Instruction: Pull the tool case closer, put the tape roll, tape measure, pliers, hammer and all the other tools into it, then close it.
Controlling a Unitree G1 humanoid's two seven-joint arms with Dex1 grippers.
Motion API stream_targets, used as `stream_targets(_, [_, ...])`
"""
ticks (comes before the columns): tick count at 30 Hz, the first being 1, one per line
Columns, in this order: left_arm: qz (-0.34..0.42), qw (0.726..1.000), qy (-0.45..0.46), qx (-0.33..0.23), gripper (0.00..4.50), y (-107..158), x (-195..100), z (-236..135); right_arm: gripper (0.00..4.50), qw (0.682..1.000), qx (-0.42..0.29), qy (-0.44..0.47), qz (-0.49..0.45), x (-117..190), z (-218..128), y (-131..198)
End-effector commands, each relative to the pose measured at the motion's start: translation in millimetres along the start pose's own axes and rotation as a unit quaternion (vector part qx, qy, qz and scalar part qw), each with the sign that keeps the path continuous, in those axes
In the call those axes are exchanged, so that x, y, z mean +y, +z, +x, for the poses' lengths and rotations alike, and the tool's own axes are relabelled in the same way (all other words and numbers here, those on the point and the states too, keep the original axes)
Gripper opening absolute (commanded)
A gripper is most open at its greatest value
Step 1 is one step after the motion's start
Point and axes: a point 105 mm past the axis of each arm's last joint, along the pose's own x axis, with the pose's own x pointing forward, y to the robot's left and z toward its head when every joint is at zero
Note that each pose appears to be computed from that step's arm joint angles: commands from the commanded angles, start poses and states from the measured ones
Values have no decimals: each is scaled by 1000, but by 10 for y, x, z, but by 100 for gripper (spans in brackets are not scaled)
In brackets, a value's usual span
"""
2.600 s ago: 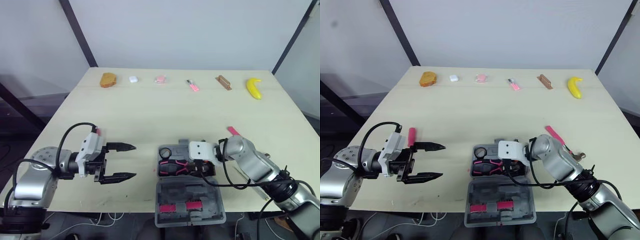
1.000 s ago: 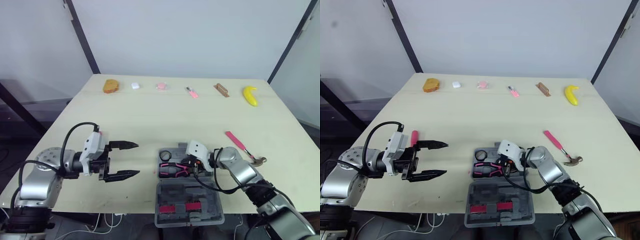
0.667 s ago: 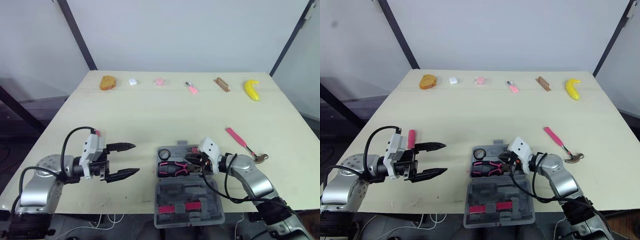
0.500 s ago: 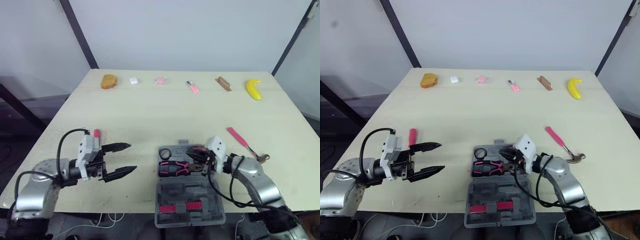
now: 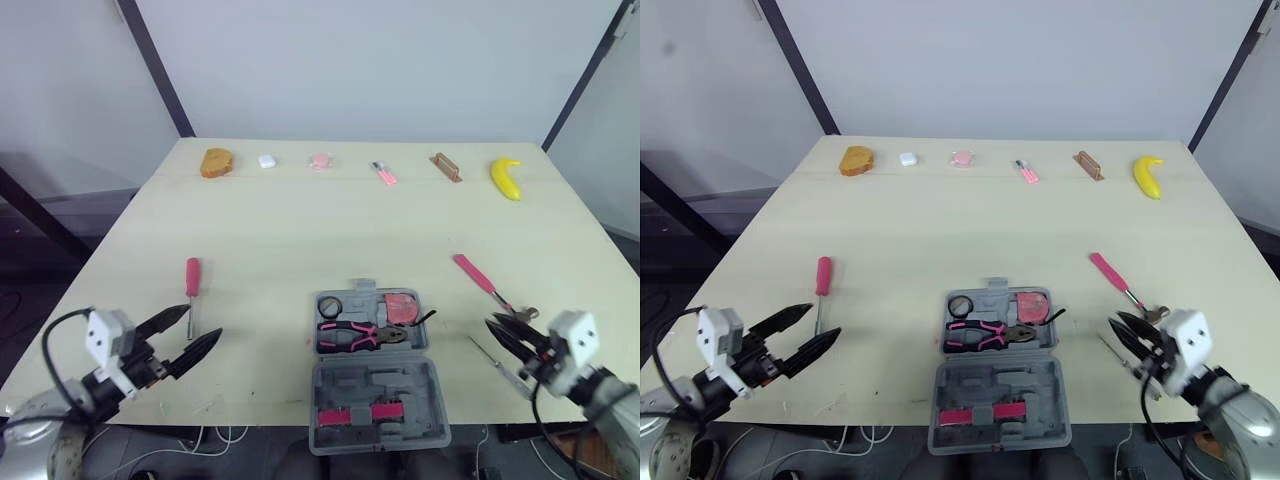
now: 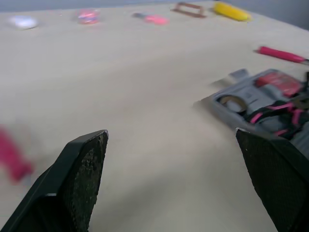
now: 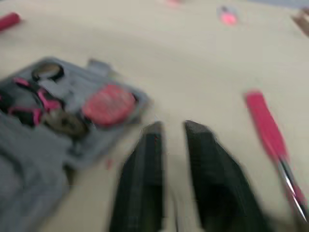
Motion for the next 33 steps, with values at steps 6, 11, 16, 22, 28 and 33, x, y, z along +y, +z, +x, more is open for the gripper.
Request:
stream_targets(6, [7,996,84,29,450,-190,246,-482,438,996,14,-82,18,-168,-738,-165])
stream_targets(11, [11,994,100,34,450,-206,300,-586,438,992,24,-117,40,-207,-992,-283])
stream_targets(16, [13,996,78,41,450,-266,256,-545,438,991,33,-125,33,-258,-992,-269])
stream_targets(22, [39,998,15,37,450,-194,88,-288,438,997,34,-70,-9,-183,-662,-67])
stream_targets(28, [75,989,-115,54,450,-157,-312,104,438,996,62,49,-38,54,-138,139])
stream_targets(33, [87,979,-172,71,450,-179,-464,318,438,987,84,119,-62,134,90,178])
